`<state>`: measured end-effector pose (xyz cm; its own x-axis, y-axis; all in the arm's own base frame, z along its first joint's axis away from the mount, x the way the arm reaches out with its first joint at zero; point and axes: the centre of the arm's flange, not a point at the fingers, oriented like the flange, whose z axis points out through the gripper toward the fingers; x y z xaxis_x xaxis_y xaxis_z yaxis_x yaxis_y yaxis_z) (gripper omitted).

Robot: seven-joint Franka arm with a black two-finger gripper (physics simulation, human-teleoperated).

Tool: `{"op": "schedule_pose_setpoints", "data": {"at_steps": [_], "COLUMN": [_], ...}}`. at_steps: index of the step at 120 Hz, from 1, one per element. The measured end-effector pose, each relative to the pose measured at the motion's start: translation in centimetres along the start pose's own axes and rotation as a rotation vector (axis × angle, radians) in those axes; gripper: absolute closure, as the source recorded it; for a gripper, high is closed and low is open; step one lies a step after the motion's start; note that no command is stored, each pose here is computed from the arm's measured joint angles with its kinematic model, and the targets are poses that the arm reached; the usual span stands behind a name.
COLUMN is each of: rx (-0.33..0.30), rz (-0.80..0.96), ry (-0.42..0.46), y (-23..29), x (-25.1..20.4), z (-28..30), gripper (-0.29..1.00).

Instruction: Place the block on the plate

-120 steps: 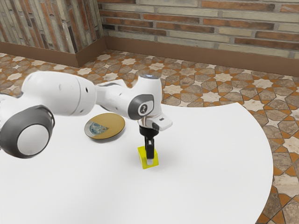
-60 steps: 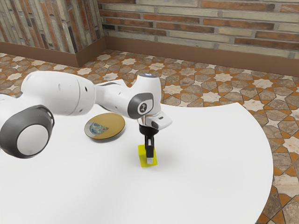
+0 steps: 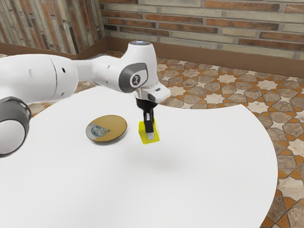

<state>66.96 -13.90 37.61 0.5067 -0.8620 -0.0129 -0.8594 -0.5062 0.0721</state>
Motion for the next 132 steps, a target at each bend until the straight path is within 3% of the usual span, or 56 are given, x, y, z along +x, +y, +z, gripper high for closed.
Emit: {"op": "schedule_pose_setpoints", "data": {"at_steps": [62, 100, 132], "rx": [0.102, 0.166, 0.180], "rz": [-0.231, -0.363, -0.403], "ry": [-0.037, -0.034, -0.019], "y": [-8.0, -15.5, -18.9], "x": [-12.3, -17.9, -19.3], "z": [-5.8, -3.4, 0.4], "gripper": [0.28, 0.28, 0.28]}}
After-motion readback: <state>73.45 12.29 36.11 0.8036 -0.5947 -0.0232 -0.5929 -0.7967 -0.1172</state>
